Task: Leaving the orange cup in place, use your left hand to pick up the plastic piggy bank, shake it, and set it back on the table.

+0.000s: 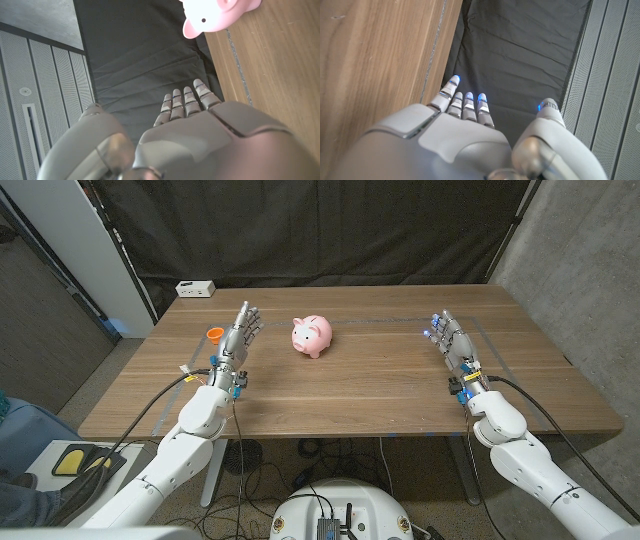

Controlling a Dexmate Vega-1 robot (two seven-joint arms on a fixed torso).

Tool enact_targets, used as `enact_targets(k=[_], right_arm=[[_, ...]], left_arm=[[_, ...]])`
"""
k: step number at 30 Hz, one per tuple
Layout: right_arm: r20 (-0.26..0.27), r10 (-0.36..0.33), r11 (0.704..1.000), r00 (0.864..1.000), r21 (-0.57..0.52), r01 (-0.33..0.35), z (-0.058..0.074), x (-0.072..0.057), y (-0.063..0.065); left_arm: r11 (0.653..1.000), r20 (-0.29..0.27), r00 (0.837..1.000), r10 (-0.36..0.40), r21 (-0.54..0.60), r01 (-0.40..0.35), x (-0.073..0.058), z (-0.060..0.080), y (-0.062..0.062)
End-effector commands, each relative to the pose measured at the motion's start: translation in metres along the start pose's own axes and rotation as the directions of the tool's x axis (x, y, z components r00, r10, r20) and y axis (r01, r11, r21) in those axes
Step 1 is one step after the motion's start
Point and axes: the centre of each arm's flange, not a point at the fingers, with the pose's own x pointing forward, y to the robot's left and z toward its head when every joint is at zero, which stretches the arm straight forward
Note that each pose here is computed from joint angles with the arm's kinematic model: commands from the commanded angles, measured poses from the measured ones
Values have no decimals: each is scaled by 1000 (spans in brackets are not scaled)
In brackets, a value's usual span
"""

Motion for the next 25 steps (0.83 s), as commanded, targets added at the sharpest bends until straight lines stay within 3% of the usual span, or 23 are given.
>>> enact_targets(k=[1, 9, 19, 25], right_arm=[[-9, -12, 1000, 1000, -3, 12, -4, 2, 2], [-13, -13, 1000, 1000, 7, 13, -7, 4, 5], [-5, -6, 1000, 1000, 9, 6, -5, 8, 17], [-3, -15, 1000, 1000, 15, 15, -4, 9, 23]], left_arm=[[1000, -41, 999, 2, -31, -4, -1, -14, 3], [999, -43, 999, 8, -33, -10, -2, -13, 6], [1000, -33, 999, 5, -24, -6, -9, -11, 12], [1000, -33, 999, -10, -25, 9, -6, -10, 16]])
